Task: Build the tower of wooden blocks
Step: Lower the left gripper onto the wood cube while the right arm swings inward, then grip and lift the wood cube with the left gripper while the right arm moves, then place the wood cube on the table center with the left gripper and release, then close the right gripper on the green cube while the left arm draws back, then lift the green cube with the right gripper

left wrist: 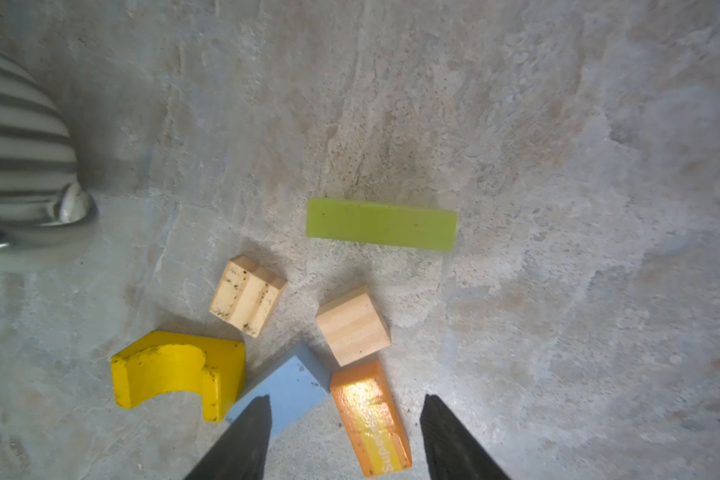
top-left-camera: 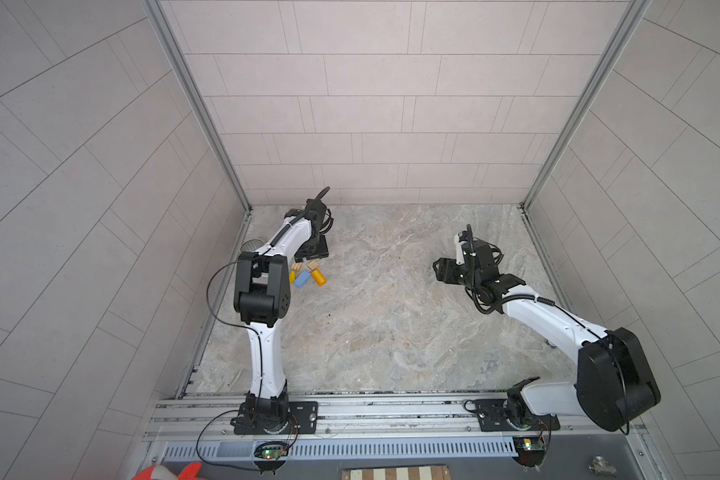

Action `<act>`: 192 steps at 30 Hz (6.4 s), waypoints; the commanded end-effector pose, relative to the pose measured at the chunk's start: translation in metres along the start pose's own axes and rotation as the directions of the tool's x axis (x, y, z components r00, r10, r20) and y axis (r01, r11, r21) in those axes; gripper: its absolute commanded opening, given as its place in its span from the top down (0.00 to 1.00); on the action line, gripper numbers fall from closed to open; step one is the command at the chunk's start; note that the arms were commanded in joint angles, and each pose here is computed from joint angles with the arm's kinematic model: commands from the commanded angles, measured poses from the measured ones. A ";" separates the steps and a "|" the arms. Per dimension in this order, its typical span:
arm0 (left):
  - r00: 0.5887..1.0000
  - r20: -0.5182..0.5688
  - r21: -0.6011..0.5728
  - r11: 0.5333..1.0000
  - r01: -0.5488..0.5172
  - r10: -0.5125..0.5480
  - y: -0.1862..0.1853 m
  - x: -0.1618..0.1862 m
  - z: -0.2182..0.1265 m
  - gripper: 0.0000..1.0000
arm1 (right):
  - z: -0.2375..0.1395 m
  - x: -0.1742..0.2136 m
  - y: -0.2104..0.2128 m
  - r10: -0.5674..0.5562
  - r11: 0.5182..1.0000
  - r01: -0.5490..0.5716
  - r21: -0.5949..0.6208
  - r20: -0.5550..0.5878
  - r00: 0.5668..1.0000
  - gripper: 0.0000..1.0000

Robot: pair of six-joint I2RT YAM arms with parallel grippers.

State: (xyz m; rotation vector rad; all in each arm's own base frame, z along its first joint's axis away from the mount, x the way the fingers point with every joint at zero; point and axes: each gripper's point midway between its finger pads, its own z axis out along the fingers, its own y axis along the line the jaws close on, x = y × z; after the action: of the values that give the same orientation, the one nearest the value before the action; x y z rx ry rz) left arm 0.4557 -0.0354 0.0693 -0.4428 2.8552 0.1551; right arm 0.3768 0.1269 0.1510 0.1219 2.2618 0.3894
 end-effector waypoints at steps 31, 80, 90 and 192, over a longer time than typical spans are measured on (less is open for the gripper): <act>0.988 -0.040 -0.006 0.989 0.150 -0.150 0.000 -0.007 0.054 0.50 | 0.014 0.008 0.008 0.030 0.999 -0.030 -0.031 -0.007 1.000 0.28; 0.978 0.055 0.178 0.962 -0.207 0.200 -0.171 0.088 -0.028 0.72 | -0.041 0.046 -0.043 0.040 0.993 -0.033 0.109 -0.064 0.997 0.28; 0.971 0.060 0.166 0.957 -0.239 0.232 -0.200 0.108 -0.012 0.72 | -0.039 0.052 -0.054 0.057 0.991 -0.047 0.128 -0.075 0.996 0.28; 0.916 0.396 0.228 0.959 -0.170 0.069 -0.025 0.180 -0.061 0.05 | 0.060 0.019 -0.231 0.459 0.754 -0.176 0.633 -0.316 0.830 0.48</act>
State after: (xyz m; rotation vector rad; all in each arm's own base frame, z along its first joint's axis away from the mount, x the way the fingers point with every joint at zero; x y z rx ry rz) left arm 0.2831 -0.1236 0.0787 -0.1577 2.4798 -0.1227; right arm 0.4236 -0.0669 0.0303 0.8391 2.7443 -0.0914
